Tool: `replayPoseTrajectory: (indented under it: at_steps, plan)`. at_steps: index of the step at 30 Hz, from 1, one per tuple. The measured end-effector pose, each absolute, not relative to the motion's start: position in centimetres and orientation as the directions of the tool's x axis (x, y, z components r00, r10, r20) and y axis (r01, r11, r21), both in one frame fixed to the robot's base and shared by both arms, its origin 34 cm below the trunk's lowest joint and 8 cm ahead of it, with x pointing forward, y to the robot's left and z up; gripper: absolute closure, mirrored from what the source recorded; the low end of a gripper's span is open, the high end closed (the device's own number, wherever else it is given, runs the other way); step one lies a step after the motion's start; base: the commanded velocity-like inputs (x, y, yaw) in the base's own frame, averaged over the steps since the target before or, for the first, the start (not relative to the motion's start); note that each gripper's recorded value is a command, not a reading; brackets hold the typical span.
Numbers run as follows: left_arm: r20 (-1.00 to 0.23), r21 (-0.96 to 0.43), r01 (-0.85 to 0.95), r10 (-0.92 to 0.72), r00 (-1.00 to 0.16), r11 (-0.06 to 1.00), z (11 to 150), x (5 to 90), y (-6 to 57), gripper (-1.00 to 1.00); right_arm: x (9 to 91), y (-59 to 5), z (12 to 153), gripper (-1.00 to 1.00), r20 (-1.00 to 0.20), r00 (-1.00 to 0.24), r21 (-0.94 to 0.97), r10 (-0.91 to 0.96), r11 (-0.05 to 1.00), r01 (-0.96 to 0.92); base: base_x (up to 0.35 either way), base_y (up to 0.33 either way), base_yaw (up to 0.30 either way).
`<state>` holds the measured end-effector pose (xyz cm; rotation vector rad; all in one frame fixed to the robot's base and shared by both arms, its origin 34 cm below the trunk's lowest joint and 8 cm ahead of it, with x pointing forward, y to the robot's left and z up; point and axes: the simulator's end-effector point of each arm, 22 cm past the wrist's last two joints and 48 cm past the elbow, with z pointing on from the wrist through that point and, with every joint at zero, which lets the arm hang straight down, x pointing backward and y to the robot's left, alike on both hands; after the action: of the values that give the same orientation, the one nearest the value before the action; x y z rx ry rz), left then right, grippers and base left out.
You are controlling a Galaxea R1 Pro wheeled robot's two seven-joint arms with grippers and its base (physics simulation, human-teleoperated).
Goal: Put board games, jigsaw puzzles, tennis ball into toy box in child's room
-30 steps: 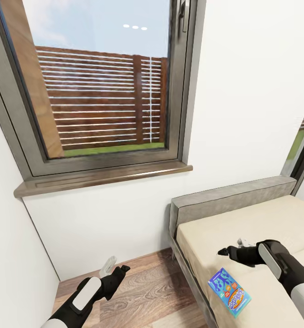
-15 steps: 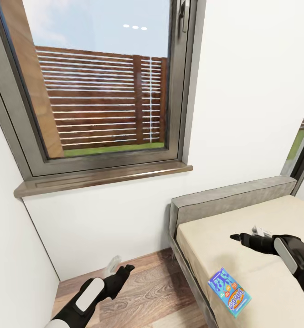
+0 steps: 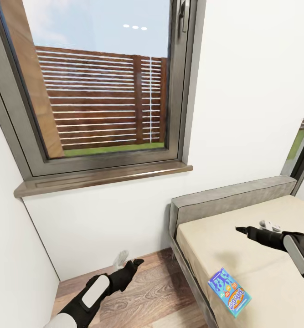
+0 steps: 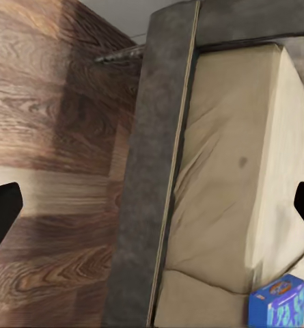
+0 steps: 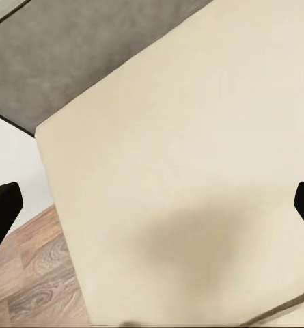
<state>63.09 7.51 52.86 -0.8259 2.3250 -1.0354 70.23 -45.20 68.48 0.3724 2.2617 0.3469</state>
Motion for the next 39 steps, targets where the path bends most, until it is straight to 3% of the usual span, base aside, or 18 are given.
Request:
replayPoseTrajectory:
  at_steps: [10, 21, 39]
  plan:
    - [-0.241, -0.802, -0.231, -0.652, -0.719, 0.551, 56.2, 66.2, 7.0, -1.00, 68.2, -45.8, 67.6, -1.00, -0.643, -0.650, 0.383, 0.405, 0.905, 0.185, 0.000, 0.000, 0.000]
    - [-0.245, -0.832, -0.188, -0.649, -0.720, 0.523, 57.3, 66.5, 6.3, -1.00, 66.0, -46.6, 67.0, -1.00, -0.611, -0.659, 0.402, 0.439, 0.889, 0.220, 0.000, 0.000, 0.000]
    - [-0.247, -0.877, -0.119, -0.648, -0.720, 0.466, 59.2, 66.8, 5.2, -1.00, 67.2, -48.1, 71.7, -1.00, -0.686, -0.572, 0.412, 0.449, 0.888, 0.203, 0.000, 0.000, 0.000]
